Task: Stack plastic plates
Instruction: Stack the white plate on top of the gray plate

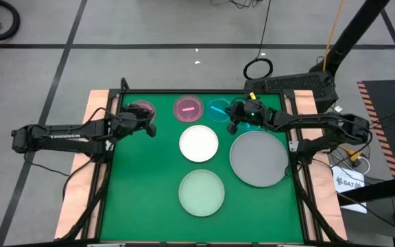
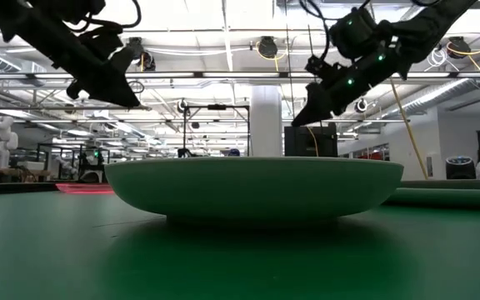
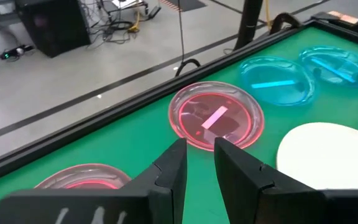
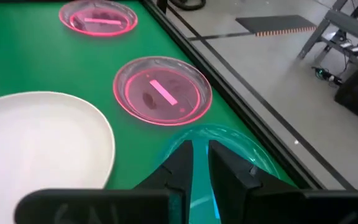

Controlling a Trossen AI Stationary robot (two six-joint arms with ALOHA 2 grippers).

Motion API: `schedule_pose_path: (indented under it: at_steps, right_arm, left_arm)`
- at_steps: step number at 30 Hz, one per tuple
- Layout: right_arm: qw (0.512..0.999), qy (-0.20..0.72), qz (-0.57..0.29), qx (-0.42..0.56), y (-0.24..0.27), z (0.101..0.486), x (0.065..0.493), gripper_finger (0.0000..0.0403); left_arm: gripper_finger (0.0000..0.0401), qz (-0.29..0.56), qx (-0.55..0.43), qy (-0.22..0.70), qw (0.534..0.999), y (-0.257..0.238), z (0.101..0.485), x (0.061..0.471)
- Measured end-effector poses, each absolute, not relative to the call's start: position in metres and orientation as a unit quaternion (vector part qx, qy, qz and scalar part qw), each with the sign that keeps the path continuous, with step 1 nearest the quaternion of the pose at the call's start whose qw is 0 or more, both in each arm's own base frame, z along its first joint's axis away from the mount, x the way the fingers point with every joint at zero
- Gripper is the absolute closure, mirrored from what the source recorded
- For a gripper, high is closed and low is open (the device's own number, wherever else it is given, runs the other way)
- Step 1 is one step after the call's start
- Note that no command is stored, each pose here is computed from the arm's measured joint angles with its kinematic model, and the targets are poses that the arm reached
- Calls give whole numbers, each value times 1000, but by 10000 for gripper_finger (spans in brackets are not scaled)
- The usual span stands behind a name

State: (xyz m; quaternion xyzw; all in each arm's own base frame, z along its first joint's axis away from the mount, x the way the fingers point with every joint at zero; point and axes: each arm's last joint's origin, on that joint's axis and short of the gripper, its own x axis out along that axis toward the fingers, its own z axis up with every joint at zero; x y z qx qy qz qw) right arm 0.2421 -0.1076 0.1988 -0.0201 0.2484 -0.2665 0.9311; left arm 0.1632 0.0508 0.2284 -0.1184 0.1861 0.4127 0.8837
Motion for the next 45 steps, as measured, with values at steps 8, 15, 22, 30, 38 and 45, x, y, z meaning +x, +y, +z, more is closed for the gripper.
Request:
schedule_pose_path:
  at_steps: [8,15,22,30,38,45]
  right_arm:
    - [921,270,-278,-23,-119,184,244,355]
    - [931,223,-285,-51,-118,211,234,355]
    - [963,147,-227,3,-104,239,225,355]
    - [971,157,-146,103,-79,231,237,355]
    - [967,156,-144,142,-63,216,270,355]
    - [929,268,-179,183,-68,219,308,355]
  left_arm:
    - [313,434,-120,201,870,59,223,164]
    - [313,445,-126,202,863,69,216,174]
    - [313,375,-161,165,898,65,217,193]
    - [313,334,-152,171,914,50,210,208]
    - [313,309,-116,187,925,41,210,210]
    - [313,303,-55,204,929,43,211,209]
